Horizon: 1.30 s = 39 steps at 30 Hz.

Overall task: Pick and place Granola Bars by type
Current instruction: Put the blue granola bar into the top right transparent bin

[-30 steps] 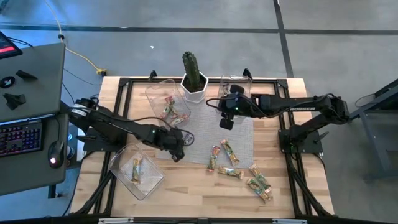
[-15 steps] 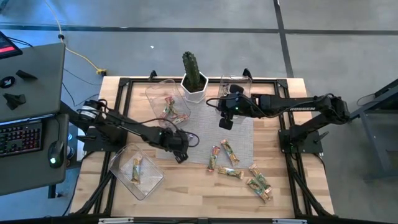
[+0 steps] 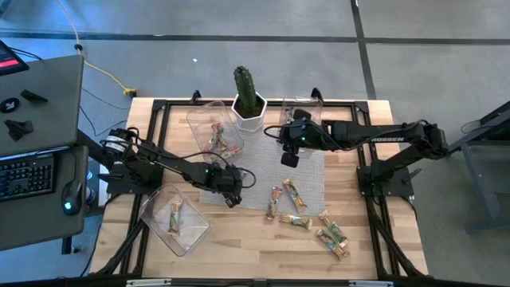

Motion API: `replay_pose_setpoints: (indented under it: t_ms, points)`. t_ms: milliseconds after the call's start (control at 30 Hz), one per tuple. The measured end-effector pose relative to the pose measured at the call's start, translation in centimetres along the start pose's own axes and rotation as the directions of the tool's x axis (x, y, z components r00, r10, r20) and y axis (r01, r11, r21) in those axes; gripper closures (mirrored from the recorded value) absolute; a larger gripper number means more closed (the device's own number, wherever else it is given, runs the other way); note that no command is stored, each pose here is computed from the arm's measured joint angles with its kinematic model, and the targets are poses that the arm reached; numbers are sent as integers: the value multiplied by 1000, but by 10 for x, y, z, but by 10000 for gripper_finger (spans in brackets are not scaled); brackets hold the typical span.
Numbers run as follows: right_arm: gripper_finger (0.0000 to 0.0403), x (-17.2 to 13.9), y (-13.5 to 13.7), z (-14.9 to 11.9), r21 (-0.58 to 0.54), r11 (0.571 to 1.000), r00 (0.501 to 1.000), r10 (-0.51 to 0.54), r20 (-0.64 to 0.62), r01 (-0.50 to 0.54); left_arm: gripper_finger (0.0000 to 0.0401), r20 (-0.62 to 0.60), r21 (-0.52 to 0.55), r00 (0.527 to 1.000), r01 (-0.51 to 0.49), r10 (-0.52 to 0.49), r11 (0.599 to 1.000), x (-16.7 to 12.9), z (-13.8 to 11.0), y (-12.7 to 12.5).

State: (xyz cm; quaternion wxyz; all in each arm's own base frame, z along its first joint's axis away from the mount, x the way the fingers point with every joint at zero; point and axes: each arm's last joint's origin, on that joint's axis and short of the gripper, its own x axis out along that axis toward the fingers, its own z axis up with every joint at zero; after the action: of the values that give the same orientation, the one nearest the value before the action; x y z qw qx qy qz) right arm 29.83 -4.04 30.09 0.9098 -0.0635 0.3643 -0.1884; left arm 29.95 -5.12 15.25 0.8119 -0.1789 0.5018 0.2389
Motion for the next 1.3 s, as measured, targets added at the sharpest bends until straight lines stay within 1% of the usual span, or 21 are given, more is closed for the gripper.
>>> replay_pose_setpoints:
  t_ms: [100, 267, 500, 600, 733, 833, 933, 1167, 1300]
  points:
    - [261, 0, 0, 0, 0, 1000, 1000, -2, 0, 2, 297, -1, 5, 1000, 0, 0, 1000, 0, 0, 0]
    - [261, 0, 0, 0, 0, 1000, 1000, -2, 0, 2, 297, -11, 87, 1000, 13, -12, 996, 0, 0, 0]
    - [261, 0, 0, 0, 0, 1000, 1000, 3, 0, -3, 295, -27, 128, 999, 32, -28, 991, 0, -1, -1]
    - [260, 0, 0, 0, 0, 1000, 1000, 9, 0, -9, 278, -28, 153, 999, 33, -29, 988, 0, -1, -1]
    - [261, 0, 0, 0, 2, 1000, 1000, 9, 1, -9, 239, -29, 195, 999, 34, -29, 980, 0, -1, -1]
    - [261, 0, 0, 0, 25, 1000, 1000, 9, 1, -9, 213, -28, 189, 999, 35, -30, 981, 0, -1, -1]
    - [261, 0, 0, 0, 27, 1000, 1000, 9, 1, -9, 200, -27, 179, 999, 46, -42, 983, 0, 0, -2]
    - [260, 0, 0, 0, 27, 1000, 1000, 9, 2, -9, 197, -24, 173, 998, 53, -50, 984, 0, 0, -2]
    - [260, 0, 0, 0, 27, 1000, 1000, 9, 2, -9, 201, -24, 159, 994, 105, -103, 982, 0, 2, -6]
